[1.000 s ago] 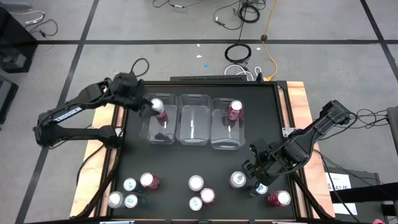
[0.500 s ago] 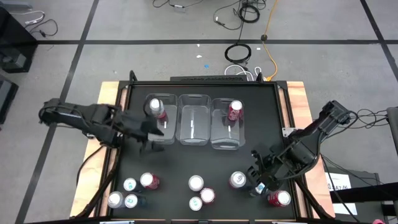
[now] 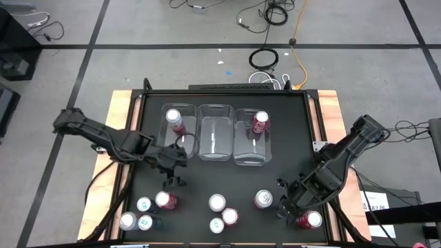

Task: Sort soda cans
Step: Put the blue soda can into the center transparent bin

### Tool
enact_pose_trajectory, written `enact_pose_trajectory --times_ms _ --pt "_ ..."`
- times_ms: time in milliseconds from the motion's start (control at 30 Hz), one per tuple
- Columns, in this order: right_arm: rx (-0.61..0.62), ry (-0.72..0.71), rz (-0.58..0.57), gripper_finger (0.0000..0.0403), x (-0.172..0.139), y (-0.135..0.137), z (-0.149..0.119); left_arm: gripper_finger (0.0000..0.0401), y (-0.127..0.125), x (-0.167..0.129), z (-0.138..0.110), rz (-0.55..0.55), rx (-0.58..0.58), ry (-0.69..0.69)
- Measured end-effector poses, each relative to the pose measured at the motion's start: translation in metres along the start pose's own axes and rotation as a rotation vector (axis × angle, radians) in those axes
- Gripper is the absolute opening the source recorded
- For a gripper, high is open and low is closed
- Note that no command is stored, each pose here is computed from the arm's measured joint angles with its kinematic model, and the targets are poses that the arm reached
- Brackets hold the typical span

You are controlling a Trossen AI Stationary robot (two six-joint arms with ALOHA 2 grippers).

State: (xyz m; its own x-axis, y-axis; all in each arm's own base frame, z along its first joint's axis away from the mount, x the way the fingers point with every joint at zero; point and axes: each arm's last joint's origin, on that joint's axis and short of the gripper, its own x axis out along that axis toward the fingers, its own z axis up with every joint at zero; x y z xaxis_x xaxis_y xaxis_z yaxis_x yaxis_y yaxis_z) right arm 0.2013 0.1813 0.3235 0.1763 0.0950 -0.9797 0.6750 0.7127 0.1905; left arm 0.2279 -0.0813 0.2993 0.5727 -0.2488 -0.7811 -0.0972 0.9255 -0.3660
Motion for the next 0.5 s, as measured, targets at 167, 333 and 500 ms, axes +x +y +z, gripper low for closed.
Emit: enact_pose_trajectory --times_ms 167,333,500 --pt "-0.001 -0.003 0.002 0.0297 0.0014 0.0017 -0.0025 0.0392 -0.0039 0.0077 -0.0022 0.001 0.012 0.030" --pt "0.022 -0.007 0.022 0.0297 0.0014 0.0037 -0.0025 0.0392 -0.0057 0.0093 -0.0024 -0.005 0.018 0.029" --pt "-0.037 -0.033 0.039 0.0297 0.0014 0.0057 -0.0038 0.0392 -0.0057 0.0093 -0.0024 -0.006 0.017 0.030"
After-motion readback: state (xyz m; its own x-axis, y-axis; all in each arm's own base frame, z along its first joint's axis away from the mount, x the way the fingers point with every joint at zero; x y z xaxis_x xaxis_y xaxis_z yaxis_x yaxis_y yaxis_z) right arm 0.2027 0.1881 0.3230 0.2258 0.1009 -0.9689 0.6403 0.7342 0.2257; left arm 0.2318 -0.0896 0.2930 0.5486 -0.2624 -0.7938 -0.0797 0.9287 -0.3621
